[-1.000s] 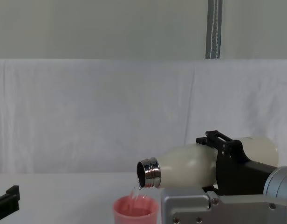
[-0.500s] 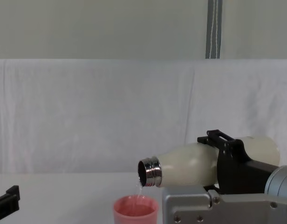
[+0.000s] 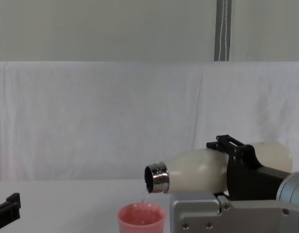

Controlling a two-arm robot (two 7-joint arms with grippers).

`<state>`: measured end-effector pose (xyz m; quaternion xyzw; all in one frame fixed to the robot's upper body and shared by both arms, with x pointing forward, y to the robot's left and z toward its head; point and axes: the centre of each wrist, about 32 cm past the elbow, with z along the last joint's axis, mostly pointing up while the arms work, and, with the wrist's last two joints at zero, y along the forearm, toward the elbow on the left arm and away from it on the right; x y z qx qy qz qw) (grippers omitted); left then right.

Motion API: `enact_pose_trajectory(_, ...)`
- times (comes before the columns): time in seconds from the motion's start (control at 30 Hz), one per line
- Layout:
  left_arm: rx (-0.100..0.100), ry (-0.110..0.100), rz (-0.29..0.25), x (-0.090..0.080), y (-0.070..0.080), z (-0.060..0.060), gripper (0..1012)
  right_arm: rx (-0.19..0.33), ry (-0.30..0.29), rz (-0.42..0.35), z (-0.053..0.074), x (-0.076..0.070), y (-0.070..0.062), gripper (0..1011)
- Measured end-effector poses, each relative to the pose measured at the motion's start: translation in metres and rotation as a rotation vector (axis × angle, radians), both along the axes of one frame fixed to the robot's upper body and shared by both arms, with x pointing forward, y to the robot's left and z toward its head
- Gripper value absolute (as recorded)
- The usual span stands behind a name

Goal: Grasp the thermos with one hand and pour water into the cup lid.

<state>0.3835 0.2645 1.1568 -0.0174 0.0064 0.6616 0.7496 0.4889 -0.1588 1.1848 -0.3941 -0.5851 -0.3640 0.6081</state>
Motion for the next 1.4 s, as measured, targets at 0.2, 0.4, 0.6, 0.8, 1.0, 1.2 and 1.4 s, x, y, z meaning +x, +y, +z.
enact_pose_trajectory(0.2,0.0,0.0,0.0,0.0,0.0,0.0,1001,0.026,0.013,0.001,-0.001,0.0,0.0,950)
enact_pose_trajectory(0.4,0.0,0.0,0.0,0.0,0.0,0.0,1001,0.1,0.043,0.011,-0.001,0.0,0.0,950)
enact_pose_trajectory(0.6,0.0,0.0,0.0,0.0,0.0,0.0,1001,0.148,0.059,0.018,-0.001,-0.001,0.0,950)
enact_pose_trajectory(0.8,0.0,0.0,0.0,0.0,0.0,0.0,1001,0.177,0.06,0.024,0.0,-0.002,-0.001,950)
enact_pose_trajectory(1.0,0.0,0.0,0.0,0.0,0.0,0.0,1001,0.23,0.062,0.025,0.003,-0.002,-0.003,950)
enact_pose_trajectory(1.2,0.0,0.0,0.0,0.0,0.0,0.0,1001,0.306,0.069,0.026,0.005,-0.001,-0.008,950)
enact_pose_trajectory(1.4,0.0,0.0,0.0,0.0,0.0,0.0,1001,0.371,0.076,0.028,0.007,-0.001,-0.012,950)
